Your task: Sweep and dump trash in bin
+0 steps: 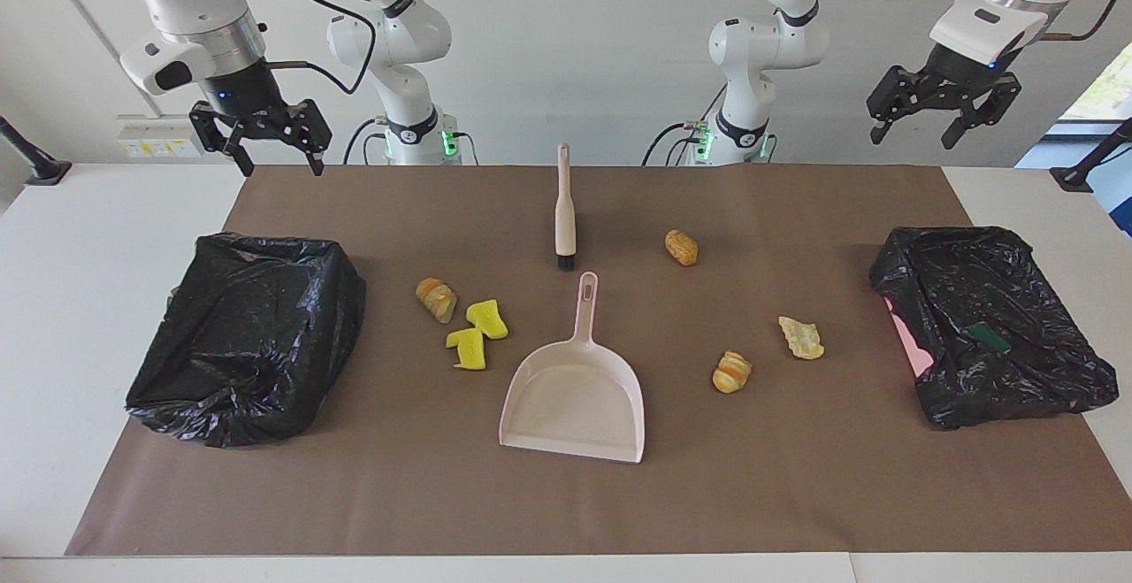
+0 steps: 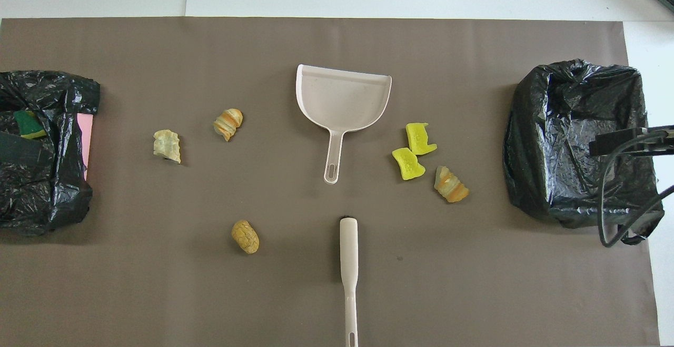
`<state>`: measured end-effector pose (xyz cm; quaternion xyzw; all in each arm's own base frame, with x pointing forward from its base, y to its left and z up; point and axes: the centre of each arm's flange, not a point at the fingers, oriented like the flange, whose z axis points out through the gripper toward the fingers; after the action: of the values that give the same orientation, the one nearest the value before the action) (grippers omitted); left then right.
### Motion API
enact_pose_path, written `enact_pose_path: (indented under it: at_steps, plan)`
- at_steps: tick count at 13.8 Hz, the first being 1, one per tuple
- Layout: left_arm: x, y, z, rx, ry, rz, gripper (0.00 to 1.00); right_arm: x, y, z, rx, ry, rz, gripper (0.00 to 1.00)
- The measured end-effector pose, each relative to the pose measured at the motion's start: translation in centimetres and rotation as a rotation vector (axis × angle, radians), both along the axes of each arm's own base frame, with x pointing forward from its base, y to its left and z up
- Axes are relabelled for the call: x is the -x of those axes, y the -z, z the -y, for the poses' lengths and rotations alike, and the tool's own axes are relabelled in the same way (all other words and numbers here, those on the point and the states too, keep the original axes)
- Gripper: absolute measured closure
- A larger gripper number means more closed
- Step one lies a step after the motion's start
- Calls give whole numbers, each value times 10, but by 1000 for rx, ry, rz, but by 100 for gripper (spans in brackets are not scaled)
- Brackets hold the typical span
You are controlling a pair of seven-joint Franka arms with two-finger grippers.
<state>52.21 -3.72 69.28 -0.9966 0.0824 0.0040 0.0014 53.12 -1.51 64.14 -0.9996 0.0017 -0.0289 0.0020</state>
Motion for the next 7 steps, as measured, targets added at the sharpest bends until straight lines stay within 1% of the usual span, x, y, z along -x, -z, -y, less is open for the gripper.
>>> enact_pose_path:
  at_steps: [4, 7]
  plan:
    - [1, 1, 12, 0, 23, -1, 0, 1, 1, 4, 0, 8, -9, 0]
    - [4, 6, 39, 1, 74, 0, 0, 6, 3, 10, -2, 18, -41, 0]
